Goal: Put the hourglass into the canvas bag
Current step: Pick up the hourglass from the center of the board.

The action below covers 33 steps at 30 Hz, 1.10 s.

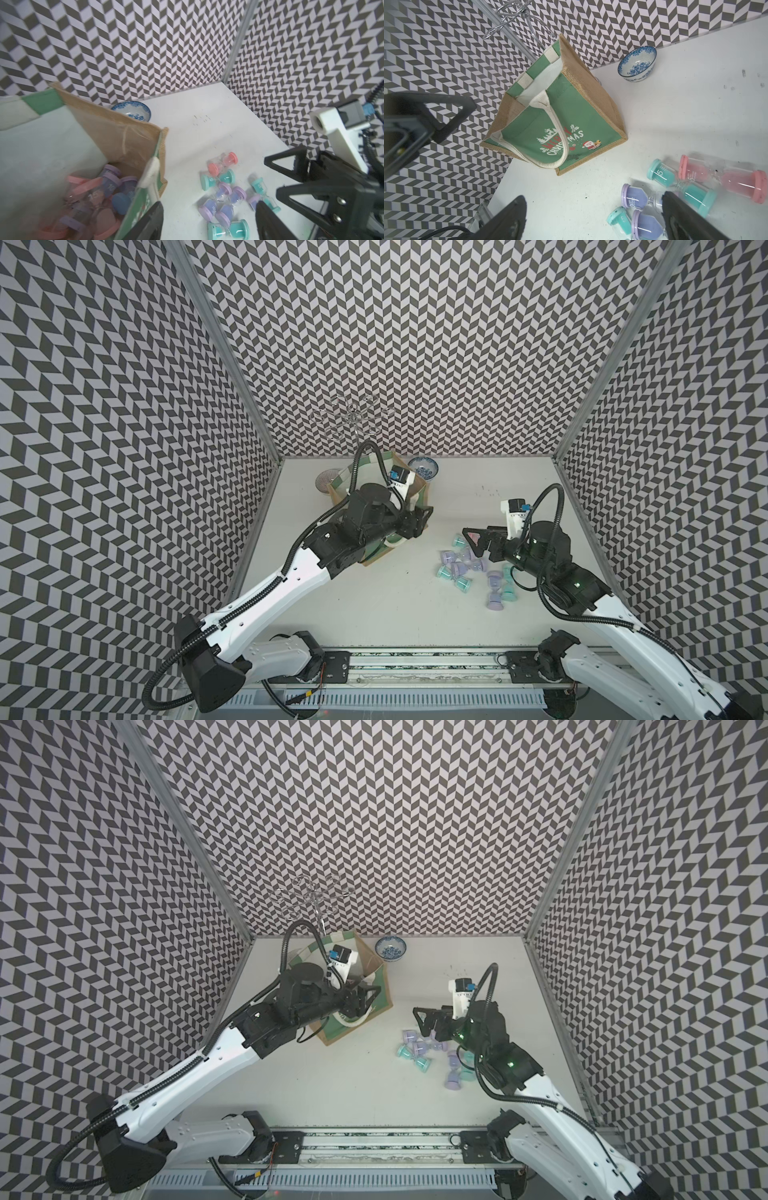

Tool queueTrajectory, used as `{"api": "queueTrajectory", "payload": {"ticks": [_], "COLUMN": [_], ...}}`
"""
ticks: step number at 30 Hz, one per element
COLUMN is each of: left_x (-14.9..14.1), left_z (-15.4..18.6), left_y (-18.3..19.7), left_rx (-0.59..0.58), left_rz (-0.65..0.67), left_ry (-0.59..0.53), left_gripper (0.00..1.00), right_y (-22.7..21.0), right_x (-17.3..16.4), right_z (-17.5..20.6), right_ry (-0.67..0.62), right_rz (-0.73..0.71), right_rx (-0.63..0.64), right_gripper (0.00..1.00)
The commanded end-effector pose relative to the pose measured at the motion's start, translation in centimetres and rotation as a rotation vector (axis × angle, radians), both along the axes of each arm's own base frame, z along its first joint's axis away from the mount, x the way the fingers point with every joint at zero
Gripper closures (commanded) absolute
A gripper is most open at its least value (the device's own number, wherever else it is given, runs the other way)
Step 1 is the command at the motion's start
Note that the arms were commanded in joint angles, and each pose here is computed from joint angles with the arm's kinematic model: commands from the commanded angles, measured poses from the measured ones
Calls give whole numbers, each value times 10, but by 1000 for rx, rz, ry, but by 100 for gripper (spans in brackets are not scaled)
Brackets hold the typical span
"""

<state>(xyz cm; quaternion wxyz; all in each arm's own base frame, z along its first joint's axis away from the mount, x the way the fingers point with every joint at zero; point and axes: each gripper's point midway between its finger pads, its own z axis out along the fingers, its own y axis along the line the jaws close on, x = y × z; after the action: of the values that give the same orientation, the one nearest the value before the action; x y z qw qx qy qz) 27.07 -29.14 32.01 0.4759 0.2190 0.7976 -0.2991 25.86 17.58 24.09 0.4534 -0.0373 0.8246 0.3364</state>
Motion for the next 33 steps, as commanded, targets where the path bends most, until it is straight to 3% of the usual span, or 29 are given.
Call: {"api": "queueTrajectory", "payload": {"ticks": [1, 10, 22, 33], "left_x": [-19, -47, -43, -37], "left_z": [-8, -82, -166, -231], "left_y": [-14, -55, -69, -72], "left_rx": [-39, -79, -102, -29], "left_rz": [-34, -14, 135, 335], "left_ry": [51, 354, 620, 766], "left_gripper": [28, 26, 26, 27], "right_y": [-8, -12, -17, -19], "right_x": [-4, -14, -21, -21], "right_z": [-12, -39, -51, -50], "right_ry": [31, 89, 68, 31], "right_rz": [-27, -30, -45, -52], "right_rx": [-23, -19, 12, 23], "right_gripper": [1, 1, 1, 1]}}
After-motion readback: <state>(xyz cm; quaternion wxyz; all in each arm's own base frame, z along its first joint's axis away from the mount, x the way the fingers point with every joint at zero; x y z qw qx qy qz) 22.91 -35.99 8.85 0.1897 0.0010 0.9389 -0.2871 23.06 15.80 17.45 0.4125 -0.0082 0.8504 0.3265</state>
